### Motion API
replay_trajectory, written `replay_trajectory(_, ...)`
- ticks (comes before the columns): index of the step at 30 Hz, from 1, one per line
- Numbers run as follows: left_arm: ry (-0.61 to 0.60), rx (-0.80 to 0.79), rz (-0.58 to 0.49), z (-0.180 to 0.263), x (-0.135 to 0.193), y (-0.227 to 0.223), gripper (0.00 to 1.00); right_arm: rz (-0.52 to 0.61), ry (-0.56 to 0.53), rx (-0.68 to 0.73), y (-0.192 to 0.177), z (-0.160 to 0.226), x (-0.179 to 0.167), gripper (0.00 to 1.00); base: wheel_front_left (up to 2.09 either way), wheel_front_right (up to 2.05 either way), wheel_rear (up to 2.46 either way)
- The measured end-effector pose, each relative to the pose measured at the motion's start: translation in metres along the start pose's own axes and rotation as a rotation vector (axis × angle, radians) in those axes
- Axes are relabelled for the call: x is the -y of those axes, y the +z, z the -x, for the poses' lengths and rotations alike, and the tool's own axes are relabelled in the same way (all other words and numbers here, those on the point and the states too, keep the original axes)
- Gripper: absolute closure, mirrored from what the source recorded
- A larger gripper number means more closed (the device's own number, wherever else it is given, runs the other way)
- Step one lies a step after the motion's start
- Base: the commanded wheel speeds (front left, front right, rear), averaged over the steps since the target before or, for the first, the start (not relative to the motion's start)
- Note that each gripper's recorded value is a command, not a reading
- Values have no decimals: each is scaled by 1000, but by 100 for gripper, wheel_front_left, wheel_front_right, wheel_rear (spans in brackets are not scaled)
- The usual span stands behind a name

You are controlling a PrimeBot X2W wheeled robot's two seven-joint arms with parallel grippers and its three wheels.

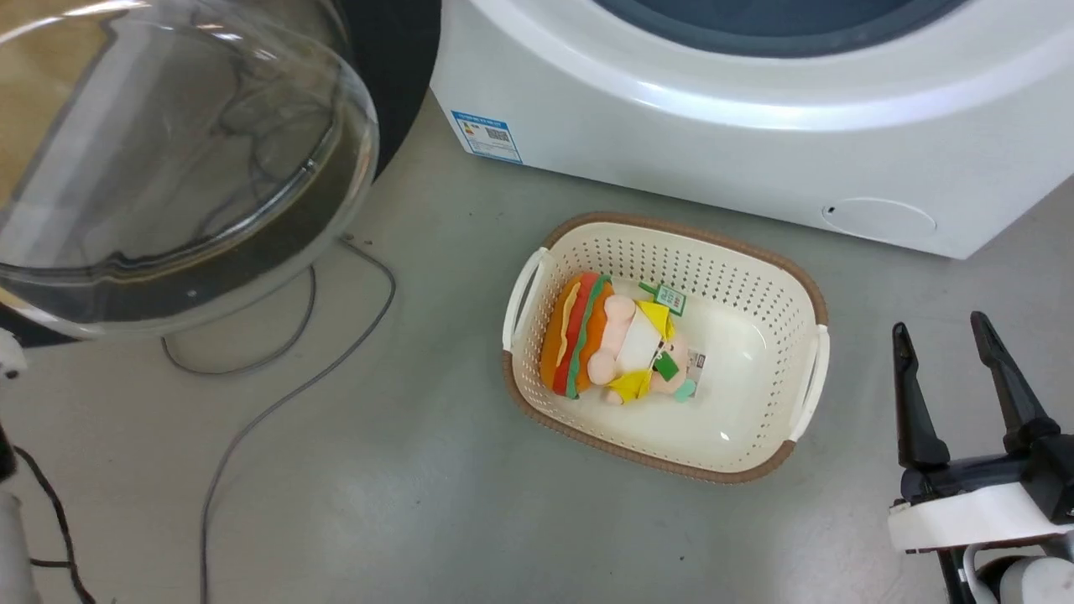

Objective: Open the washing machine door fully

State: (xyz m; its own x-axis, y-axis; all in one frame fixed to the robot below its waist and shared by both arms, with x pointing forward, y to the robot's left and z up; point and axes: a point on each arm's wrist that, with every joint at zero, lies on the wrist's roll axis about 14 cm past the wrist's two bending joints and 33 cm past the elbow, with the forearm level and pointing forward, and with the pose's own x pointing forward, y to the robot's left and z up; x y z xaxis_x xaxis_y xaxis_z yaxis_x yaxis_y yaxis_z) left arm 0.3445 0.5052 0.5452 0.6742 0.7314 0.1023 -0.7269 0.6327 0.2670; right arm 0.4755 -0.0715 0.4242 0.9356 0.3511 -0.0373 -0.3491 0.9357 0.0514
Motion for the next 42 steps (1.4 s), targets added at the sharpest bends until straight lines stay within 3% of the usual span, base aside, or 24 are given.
replay_trajectory(9,32,-56,12,-15,-1,-13,100,5,-22,8,1,-2,9,0,0,0,0)
replay_trajectory(18,7,15,44,-10,-7,13,100,24,-39,56,27,6,11,0,0,0,0)
replay_trajectory(29,-120,154,97,42,4,46,100,18,-52,128,67,32,7,0,0,0,0)
replay_trajectory(42,-358,225,228,118,54,60,100,16,-97,179,94,77,13,0,0,0,0)
